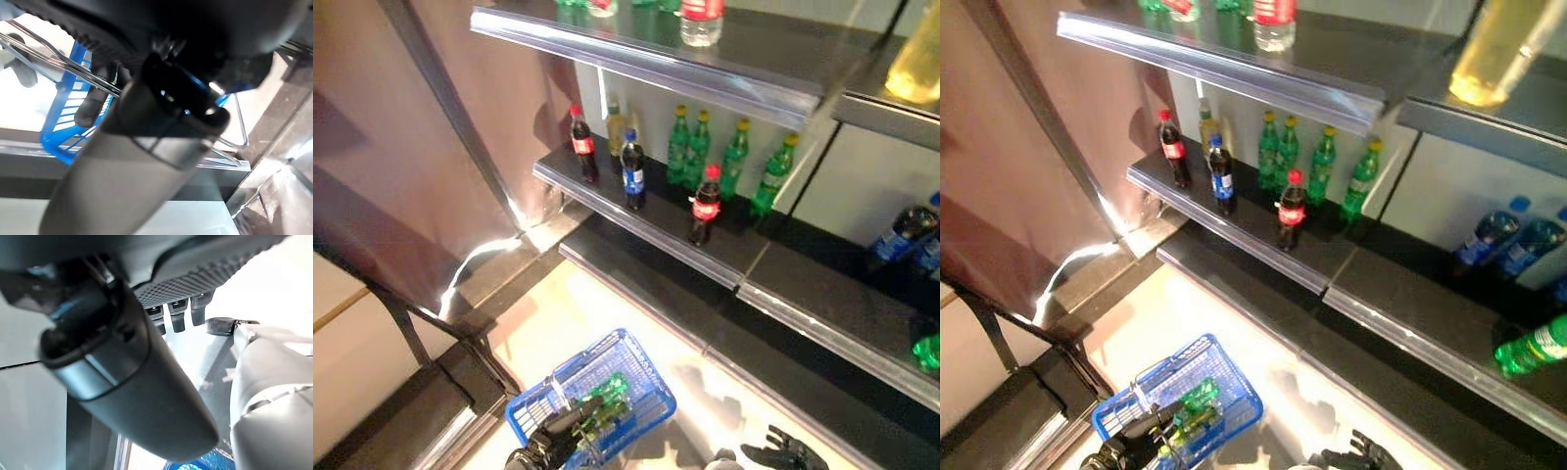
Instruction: Pick up the drink and place into the basket.
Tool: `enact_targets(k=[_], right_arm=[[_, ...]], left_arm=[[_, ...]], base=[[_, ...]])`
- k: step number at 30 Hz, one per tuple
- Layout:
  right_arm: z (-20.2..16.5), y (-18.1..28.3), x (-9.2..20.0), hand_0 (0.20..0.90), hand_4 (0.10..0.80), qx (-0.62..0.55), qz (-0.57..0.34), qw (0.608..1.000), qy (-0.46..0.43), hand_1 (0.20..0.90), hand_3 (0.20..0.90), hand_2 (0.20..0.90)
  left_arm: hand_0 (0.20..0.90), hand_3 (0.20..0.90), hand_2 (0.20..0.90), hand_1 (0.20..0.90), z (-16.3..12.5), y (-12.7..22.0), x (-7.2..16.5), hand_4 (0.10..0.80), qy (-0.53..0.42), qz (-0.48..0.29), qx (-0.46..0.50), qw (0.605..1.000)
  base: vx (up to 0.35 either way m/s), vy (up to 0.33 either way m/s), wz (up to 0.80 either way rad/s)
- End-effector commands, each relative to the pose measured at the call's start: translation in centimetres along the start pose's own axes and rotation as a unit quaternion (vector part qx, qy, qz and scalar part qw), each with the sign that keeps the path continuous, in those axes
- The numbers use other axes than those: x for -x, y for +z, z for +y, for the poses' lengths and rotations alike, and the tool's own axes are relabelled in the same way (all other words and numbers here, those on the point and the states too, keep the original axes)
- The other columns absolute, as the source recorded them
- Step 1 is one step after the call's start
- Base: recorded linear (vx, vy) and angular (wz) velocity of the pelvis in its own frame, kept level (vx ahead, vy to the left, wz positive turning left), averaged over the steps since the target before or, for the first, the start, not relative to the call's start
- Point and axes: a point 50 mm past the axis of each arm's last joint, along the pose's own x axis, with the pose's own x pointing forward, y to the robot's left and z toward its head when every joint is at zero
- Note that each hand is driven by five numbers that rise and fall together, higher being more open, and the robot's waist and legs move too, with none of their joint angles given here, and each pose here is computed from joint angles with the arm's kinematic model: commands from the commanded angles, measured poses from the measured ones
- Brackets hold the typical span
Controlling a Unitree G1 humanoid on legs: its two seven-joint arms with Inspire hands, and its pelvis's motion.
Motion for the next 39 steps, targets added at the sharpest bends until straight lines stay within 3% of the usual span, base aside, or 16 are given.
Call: enact_targets(k=[1, 13, 20, 24, 29, 39], right_arm=[[0.1, 2.3, -0.5, 0.900, 0.800, 0.022, -0.041, 0.999, 0.012, 0.900, 0.900, 0.900], [1.5, 3.4, -1.0, 0.900, 0.800, -0.008, -0.070, 0.997, 0.026, 0.900, 0.900, 0.900], [1.6, 2.2, -0.8, 0.900, 0.800, -0.018, -0.059, 0.998, 0.015, 0.900, 0.900, 0.900], [2.0, 1.9, -0.8, 0.900, 0.800, -0.020, -0.056, 0.998, 0.017, 0.900, 0.900, 0.900], [1.4, 1.2, -0.6, 0.900, 0.800, -0.021, -0.042, 0.999, 0.007, 0.900, 0.900, 0.900], [0.2, 2.4, -0.5, 0.900, 0.800, -0.031, -0.063, 0.997, -0.013, 0.900, 0.900, 0.900]], left_arm=[[0.300, 0.200, 0.300, 0.300, -2.1, 3.5, -0.3, 0.100, -0.101, -0.074, 0.018, 0.992], [0.300, 0.200, 0.300, 0.300, -3.7, 5.2, -0.9, 0.100, -0.126, -0.063, -0.034, 0.989], [0.300, 0.200, 0.300, 0.300, -4.6, 4.9, -1.3, 0.100, -0.136, -0.048, -0.050, 0.988], [0.300, 0.200, 0.300, 0.300, -4.3, 4.5, -1.3, 0.100, -0.131, -0.040, -0.057, 0.989], [0.300, 0.200, 0.300, 0.300, -3.6, 4.1, -1.0, 0.100, -0.133, -0.028, -0.062, 0.989], [0.300, 0.200, 0.300, 0.300, -6.3, 2.9, -2.0, 0.100, -0.178, -0.001, -0.069, 0.982]], base=[[0.208, 0.390, 0.20], [0.111, 0.274, 0.54], [0.159, -0.017, 0.63], [0.209, -0.039, 1.11], [0.264, -0.059, 0.26], [0.172, -0.131, 0.53]])
